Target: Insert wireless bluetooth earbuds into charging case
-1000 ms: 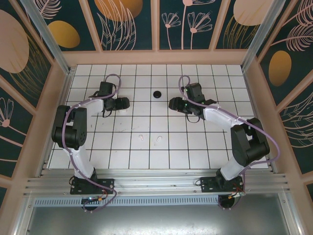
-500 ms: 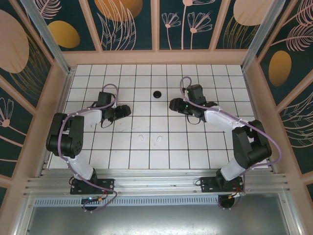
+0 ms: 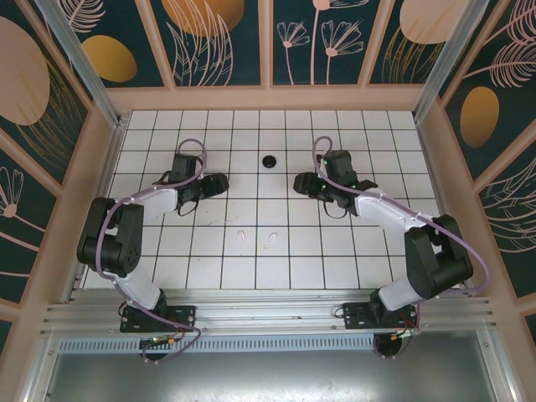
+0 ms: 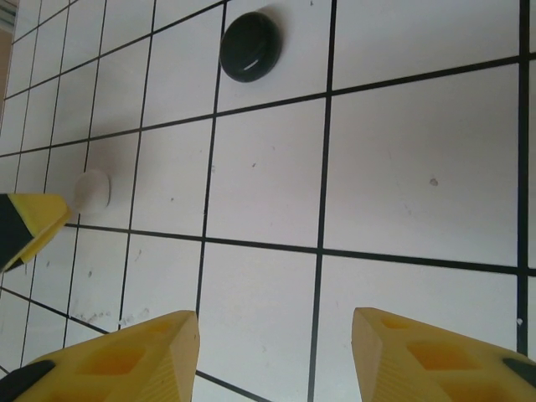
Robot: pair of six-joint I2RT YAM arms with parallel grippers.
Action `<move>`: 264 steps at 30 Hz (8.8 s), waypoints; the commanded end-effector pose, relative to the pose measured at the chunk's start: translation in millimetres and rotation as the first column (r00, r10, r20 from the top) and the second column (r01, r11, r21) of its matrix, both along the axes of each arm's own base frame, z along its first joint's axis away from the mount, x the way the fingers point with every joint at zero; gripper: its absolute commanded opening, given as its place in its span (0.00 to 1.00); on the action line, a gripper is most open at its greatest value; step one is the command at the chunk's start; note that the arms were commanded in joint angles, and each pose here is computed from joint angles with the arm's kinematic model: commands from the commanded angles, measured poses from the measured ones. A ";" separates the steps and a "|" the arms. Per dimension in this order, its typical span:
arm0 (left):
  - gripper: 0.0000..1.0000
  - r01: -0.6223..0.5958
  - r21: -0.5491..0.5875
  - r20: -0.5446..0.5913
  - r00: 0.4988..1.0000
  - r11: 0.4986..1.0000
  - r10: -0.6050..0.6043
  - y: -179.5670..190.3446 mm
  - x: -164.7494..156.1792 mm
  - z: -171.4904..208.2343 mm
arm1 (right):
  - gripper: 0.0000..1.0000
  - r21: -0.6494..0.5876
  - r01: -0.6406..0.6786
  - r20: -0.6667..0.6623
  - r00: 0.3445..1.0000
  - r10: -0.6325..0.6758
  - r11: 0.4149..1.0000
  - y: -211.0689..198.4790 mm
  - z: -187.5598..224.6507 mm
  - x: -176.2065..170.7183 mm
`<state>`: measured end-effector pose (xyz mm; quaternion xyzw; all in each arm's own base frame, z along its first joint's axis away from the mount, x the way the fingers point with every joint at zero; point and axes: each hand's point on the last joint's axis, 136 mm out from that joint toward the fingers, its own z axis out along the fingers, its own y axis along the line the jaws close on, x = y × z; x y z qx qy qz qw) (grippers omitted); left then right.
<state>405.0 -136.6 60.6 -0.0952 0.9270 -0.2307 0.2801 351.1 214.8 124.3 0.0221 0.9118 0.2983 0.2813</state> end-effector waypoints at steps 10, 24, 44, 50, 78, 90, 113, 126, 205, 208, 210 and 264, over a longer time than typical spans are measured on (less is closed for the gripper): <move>0.75 -0.012 0.088 -0.039 0.999 0.996 0.015 23.3 21.4 -9.3 | 0.51 -0.002 0.017 0.007 1.000 -0.017 1.000 -7.5 -3.0 -11.6; 0.69 0.001 -0.019 -0.085 0.996 1.000 -0.003 -2.4 15.4 -24.0 | 0.51 -0.020 0.031 0.006 0.999 -0.031 0.999 -15.0 -8.5 -16.1; 0.71 0.383 0.302 0.103 0.897 0.873 -0.430 -42.4 18.1 52.0 | 0.52 -0.022 0.036 0.010 0.999 -0.035 0.999 -18.5 -6.9 -16.6; 0.72 0.483 0.422 -0.069 0.861 0.767 -0.504 -28.3 20.6 20.9 | 0.52 -0.010 0.044 0.005 0.999 -0.044 0.999 -19.0 -6.3 -19.2; 0.53 0.568 0.379 -0.236 0.822 0.730 -0.518 -31.7 5.2 -62.1 | 0.52 0.047 0.052 -0.016 0.999 -0.052 0.998 -8.1 -5.7 -17.8; 0.38 0.533 0.320 -0.017 0.830 0.783 -0.558 -52.8 0.2 -3.5 | 0.52 0.144 0.046 -0.016 0.999 -0.044 0.988 0.7 12.6 -17.9; 0.34 0.667 0.338 0.610 0.382 0.664 -0.694 -182.5 -77.1 170.1 | 0.50 0.303 -0.159 0.146 0.982 0.119 0.940 52.6 130.7 -36.3; 0.34 0.689 0.330 0.627 0.350 0.645 -0.696 -190.5 -87.5 176.2 | 0.49 0.300 -0.205 0.137 0.976 0.170 0.932 67.4 129.6 -48.3; 0.37 0.977 0.096 0.755 0.052 0.189 -0.654 -185.6 -149.9 247.9 | 0.06 -0.040 -0.832 0.550 0.443 0.707 0.553 69.1 216.7 -123.6; 0.28 0.979 0.091 0.749 0.052 0.181 -0.660 -186.4 -152.1 244.9 | 0.06 -0.047 -0.827 0.550 0.447 0.706 0.560 68.5 216.7 -122.6; 0.22 0.979 0.092 0.748 0.053 0.182 -0.662 -186.1 -152.5 244.7 | 0.07 -0.052 -0.820 0.549 0.453 0.702 0.570 68.1 217.1 -120.7; 0.00 0.236 0.213 0.628 0.710 0.948 -0.318 -30.6 -113.5 182.6 | 0.36 -0.014 -0.268 -0.189 0.947 0.261 0.963 122.6 -12.8 -48.5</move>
